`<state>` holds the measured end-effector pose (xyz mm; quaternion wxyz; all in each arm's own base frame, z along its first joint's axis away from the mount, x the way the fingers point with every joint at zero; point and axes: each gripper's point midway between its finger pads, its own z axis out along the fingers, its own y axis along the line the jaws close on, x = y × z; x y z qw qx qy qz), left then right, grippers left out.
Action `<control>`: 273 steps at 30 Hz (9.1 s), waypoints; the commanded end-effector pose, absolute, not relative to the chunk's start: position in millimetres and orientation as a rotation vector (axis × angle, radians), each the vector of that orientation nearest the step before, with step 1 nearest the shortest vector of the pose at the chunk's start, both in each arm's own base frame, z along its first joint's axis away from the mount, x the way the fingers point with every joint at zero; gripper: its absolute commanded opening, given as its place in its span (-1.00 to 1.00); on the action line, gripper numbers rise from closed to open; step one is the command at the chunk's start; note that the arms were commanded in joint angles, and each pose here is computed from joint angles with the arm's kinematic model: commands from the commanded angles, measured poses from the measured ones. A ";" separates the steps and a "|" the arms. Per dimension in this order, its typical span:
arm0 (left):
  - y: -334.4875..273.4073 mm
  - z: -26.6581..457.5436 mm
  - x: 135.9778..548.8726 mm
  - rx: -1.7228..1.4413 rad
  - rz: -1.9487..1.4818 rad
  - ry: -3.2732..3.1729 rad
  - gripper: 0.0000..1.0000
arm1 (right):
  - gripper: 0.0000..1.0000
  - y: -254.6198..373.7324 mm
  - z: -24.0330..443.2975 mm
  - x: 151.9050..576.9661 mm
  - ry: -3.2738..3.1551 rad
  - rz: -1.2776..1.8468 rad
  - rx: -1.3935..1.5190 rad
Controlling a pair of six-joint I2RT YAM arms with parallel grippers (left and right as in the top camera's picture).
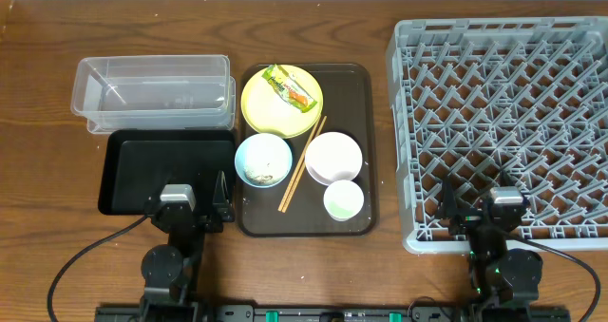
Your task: Sort waste into correct bins and load items into the dishwasher rack
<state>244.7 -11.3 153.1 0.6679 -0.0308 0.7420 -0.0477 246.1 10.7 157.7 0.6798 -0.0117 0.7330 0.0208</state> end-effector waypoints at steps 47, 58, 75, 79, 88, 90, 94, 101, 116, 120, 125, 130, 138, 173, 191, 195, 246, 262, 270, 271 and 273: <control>-9.5 134.8 243.8 -0.068 -0.086 1.733 0.93 | 0.98 13.2 157.5 246.1 1.642 0.061 -0.038; -9.7 141.5 243.5 -0.098 -0.114 1.721 0.93 | 0.98 17.4 158.7 245.6 1.642 0.130 -0.005; -34.3 158.2 250.6 -0.035 -0.222 2.161 0.93 | 0.99 17.3 196.2 244.3 1.844 0.157 0.041; -43.3 157.1 254.9 -0.021 -0.269 2.329 0.93 | 0.99 17.6 201.1 250.4 1.964 0.154 0.049; -52.1 158.0 241.5 -0.043 -0.323 2.707 0.93 | 0.99 17.7 189.2 255.7 2.358 0.135 0.063; -51.8 157.4 236.5 -0.051 -0.320 2.761 0.93 | 0.98 17.6 185.0 256.1 2.445 0.123 0.048; -49.9 150.4 230.3 -0.061 -0.306 2.814 0.93 | 0.99 16.9 177.6 261.3 2.538 0.112 0.053; -48.8 146.5 230.8 -0.065 -0.296 2.827 0.93 | 0.99 30.7 169.4 263.7 2.581 0.216 0.031; -75.9 190.5 308.2 0.006 -0.468 2.633 0.93 | 0.99 31.1 169.3 263.5 2.582 0.220 0.039; -79.3 197.5 347.4 0.013 -0.468 2.596 0.92 | 0.98 33.5 169.6 263.5 2.580 0.239 0.034; -89.0 190.4 395.7 0.047 -0.472 2.509 0.87 | 0.99 33.6 169.8 263.6 2.580 0.239 0.034; -111.7 169.0 432.2 0.112 -0.490 2.453 0.88 | 0.99 33.6 170.0 264.0 2.578 0.239 0.033; -152.7 119.8 466.7 0.205 -0.523 2.424 0.86 | 0.99 33.6 169.8 263.8 2.579 0.240 0.033; -148.7 48.2 504.1 0.169 -0.399 2.421 0.04 | 0.99 33.6 169.4 263.2 2.582 0.240 0.034; -147.7 100.1 491.0 0.177 -0.419 2.385 -0.88 | 0.98 33.5 169.3 263.0 2.583 0.239 0.034; -134.9 152.9 482.2 0.153 -0.379 2.315 -0.87 | 0.99 33.5 168.9 262.3 2.586 0.239 0.034; -125.0 135.6 470.4 0.395 -0.163 2.345 0.33 | 0.99 33.6 169.4 263.2 2.582 0.240 0.034; -133.1 14.6 466.6 0.444 -0.159 2.567 0.33 | 0.98 33.5 169.4 263.1 2.582 0.239 0.034; -132.7 13.0 466.3 0.444 -0.158 2.571 -0.52 | 0.99 33.6 169.5 263.3 2.582 0.239 0.034; -132.9 13.1 466.2 0.445 -0.158 2.571 -0.61 | 0.99 33.6 169.4 263.2 2.582 0.239 0.034; -132.9 13.0 466.1 0.444 -0.159 2.572 -0.78 | 0.99 33.5 169.4 263.1 2.582 0.239 0.033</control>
